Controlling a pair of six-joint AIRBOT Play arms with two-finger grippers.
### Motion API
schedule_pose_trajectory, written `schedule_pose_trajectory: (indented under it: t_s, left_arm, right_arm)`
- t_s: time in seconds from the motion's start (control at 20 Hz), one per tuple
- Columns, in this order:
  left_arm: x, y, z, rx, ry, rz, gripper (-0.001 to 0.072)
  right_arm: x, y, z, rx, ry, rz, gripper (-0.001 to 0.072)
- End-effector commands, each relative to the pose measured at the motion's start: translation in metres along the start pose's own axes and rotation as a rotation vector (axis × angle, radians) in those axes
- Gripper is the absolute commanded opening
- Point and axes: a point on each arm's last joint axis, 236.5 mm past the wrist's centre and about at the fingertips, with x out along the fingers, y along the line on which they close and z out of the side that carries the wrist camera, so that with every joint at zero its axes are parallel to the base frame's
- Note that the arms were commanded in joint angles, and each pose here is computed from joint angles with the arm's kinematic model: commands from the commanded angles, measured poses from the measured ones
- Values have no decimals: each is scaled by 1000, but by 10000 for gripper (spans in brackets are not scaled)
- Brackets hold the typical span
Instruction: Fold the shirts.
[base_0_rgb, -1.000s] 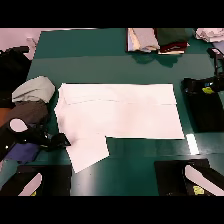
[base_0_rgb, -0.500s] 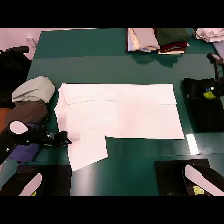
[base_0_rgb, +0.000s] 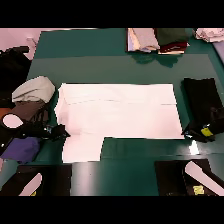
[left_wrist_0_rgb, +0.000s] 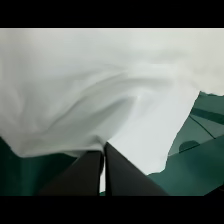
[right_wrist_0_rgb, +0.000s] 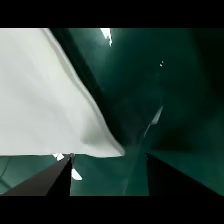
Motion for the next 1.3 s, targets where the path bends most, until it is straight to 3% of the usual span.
schedule_pose_trajectory:
  t_s: [0.0,0.1,0.15,0.2,0.3,0.5,0.8,1.0,1.25]
  left_arm:
    - [-2,0,7,6,-27,3,26]
    - [-2,0,6,6,-24,3,26]
    - [-2,0,6,7,-21,3,26]
    - [-2,-1,3,11,-10,2,25]
    - [-6,0,-1,44,17,16,23]
    - [-36,2,-13,102,-7,98,22]
    - [-75,-22,-64,133,10,71,23]
    - [-89,-37,4,197,-192,68,23]
    - [-72,-31,92,213,-231,101,24]
  right_arm:
    - [27,20,1,16,30,89,509]
    - [29,37,11,-59,17,78,484]
    - [27,44,14,-116,14,55,302]
    - [23,51,18,-174,8,28,167]
    - [12,64,22,-283,-16,-22,30]
    - [-28,55,8,-442,-37,-197,16]
    - [-76,34,-18,-478,-144,-328,15]
    - [-77,37,-9,-461,-172,-324,14]
    - [-97,80,61,-461,-273,-238,14]
